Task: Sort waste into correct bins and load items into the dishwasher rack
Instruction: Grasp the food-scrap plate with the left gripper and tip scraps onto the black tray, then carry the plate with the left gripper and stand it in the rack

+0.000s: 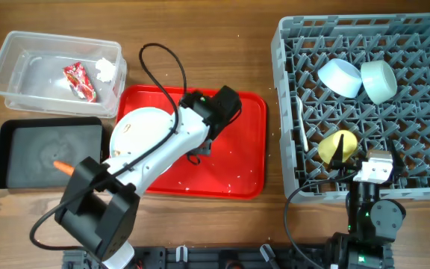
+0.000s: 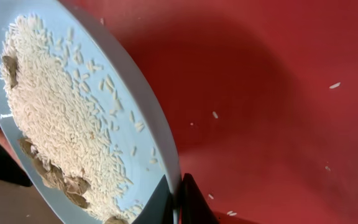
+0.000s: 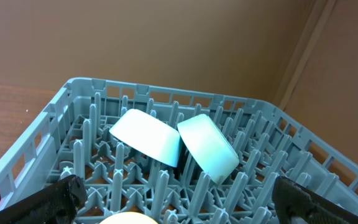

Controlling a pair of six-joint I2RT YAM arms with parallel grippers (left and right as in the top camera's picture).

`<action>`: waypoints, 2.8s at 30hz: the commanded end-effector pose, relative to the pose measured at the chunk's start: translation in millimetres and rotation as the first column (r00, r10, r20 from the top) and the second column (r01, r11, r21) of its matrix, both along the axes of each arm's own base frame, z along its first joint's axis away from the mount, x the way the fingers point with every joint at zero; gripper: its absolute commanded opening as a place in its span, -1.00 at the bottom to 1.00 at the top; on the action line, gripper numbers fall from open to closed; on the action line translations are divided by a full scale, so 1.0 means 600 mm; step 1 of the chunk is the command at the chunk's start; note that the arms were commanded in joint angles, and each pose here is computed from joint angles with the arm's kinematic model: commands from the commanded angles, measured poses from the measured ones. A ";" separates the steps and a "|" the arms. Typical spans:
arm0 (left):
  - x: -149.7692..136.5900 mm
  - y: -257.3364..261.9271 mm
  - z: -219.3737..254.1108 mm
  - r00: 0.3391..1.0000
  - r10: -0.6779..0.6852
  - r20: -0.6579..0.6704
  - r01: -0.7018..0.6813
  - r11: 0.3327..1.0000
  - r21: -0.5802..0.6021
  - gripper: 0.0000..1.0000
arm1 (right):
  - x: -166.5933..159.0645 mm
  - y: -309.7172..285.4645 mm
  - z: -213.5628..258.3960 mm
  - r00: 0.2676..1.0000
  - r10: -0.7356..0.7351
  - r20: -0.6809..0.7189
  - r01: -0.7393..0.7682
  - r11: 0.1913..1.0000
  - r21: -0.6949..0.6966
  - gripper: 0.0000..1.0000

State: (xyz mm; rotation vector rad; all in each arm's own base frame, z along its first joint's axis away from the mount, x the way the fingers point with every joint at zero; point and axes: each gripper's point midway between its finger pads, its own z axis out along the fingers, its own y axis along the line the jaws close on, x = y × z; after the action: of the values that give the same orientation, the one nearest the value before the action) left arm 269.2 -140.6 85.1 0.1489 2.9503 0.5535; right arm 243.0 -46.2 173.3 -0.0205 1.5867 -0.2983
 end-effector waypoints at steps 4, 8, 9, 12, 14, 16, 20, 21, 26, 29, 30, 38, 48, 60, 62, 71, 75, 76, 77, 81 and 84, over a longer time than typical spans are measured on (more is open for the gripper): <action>0.018 0.025 0.084 0.993 0.052 0.107 -0.043 0.995 -0.088 -0.92 | 0.000 0.003 0.001 1.000 0.011 0.003 -0.011 1.000 -0.006 1.00; 0.024 0.057 0.112 0.993 0.084 0.086 -0.064 0.975 -0.211 -0.92 | 0.000 0.003 0.001 1.000 0.011 0.003 -0.011 1.000 -0.006 0.99; 0.026 0.066 0.118 0.994 0.083 0.069 -0.063 0.964 -0.260 -0.92 | 0.000 0.003 0.001 1.000 0.011 0.003 -0.011 1.000 -0.006 1.00; 0.030 0.094 0.128 0.996 0.088 0.025 -0.072 0.919 -0.388 -0.92 | 0.000 0.003 0.001 1.000 0.011 0.003 -0.011 1.000 -0.006 0.99; 0.035 0.117 0.132 0.995 0.100 0.006 -0.087 0.885 -0.457 -0.92 | 0.000 0.003 0.001 1.000 0.011 0.003 -0.011 1.000 -0.006 0.99; 0.043 0.139 0.134 0.994 0.113 -0.003 -0.098 0.848 -0.521 -0.92 | 0.000 0.003 0.001 1.000 0.011 0.003 -0.011 1.000 -0.006 0.99; 0.053 0.189 0.136 0.983 0.185 -0.006 -0.151 0.784 -0.602 -0.92 | 0.000 0.003 0.001 1.000 0.011 0.003 -0.011 1.000 -0.006 0.99; 0.054 0.200 0.137 0.979 0.206 -0.007 -0.166 0.767 -0.620 -0.92 | 0.000 0.003 0.001 1.000 0.011 0.003 -0.011 1.000 -0.006 1.00; 0.066 0.232 0.168 0.965 0.261 0.029 -0.138 0.596 -0.791 -0.92 | 0.000 0.003 0.001 1.000 0.011 0.003 -0.011 1.000 -0.007 1.00; 0.073 0.238 0.210 0.960 0.260 0.106 -0.018 0.433 -0.901 -0.92 | 0.000 0.003 0.001 1.000 0.011 0.003 -0.011 1.000 -0.006 0.99; 0.071 0.243 0.221 0.956 0.263 0.127 0.013 0.396 -0.918 -0.92 | 0.000 0.003 0.001 1.000 0.011 0.003 -0.011 1.000 -0.006 0.99; 0.022 0.317 0.289 0.882 0.371 0.289 0.213 0.232 -0.949 -0.92 | 0.000 0.003 0.001 1.000 0.011 0.003 -0.011 1.000 -0.006 1.00; -0.025 0.383 0.293 0.714 0.568 0.409 0.373 0.185 -0.909 -0.92 | 0.000 0.003 0.001 1.000 0.011 0.003 -0.011 1.000 -0.006 1.00; -0.010 0.327 0.289 0.782 0.465 0.416 0.396 0.144 -0.907 -0.92 | 0.000 0.003 0.001 1.000 0.011 0.003 -0.011 1.000 -0.006 1.00; -0.004 0.279 0.288 0.831 0.374 0.413 0.405 0.103 -0.909 -0.92 | 0.000 0.003 0.001 1.000 0.011 0.003 -0.011 1.000 -0.006 1.00; 0.047 0.063 0.302 0.901 0.023 0.433 0.432 -0.147 -0.890 -0.92 | 0.000 0.003 0.001 1.000 0.011 0.003 -0.011 1.000 -0.007 1.00; 0.130 -0.035 0.292 0.913 -0.049 0.406 0.403 -0.051 -0.914 -0.92 | 0.000 0.003 0.001 1.000 0.011 0.003 -0.011 1.000 -0.006 1.00; 0.155 -0.067 0.299 0.904 -0.029 0.426 0.425 -0.023 -0.905 -0.92 | 0.000 0.003 0.001 1.000 0.011 0.003 -0.011 1.000 -0.006 0.99; 0.167 -0.097 0.317 0.882 -0.024 0.471 0.470 -0.034 -0.882 -0.92 | 0.000 0.003 0.001 1.000 0.011 0.003 -0.011 1.000 -0.006 0.99; 0.205 -0.205 0.400 0.817 0.116 0.564 0.575 -0.114 -0.810 -0.92 | 0.000 0.003 0.001 1.000 0.011 0.003 -0.011 1.000 -0.006 1.00; 0.220 -0.263 0.420 0.857 0.252 0.450 0.499 -0.189 -0.846 -0.92 | 0.000 0.003 0.001 1.000 0.011 0.003 -0.011 1.000 -0.007 0.99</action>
State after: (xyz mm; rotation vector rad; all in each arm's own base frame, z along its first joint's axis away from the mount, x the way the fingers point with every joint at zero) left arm 373.2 -268.7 336.7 0.6321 1.6859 -1.4440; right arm 243.1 -46.3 172.8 -0.0205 1.5890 -0.2980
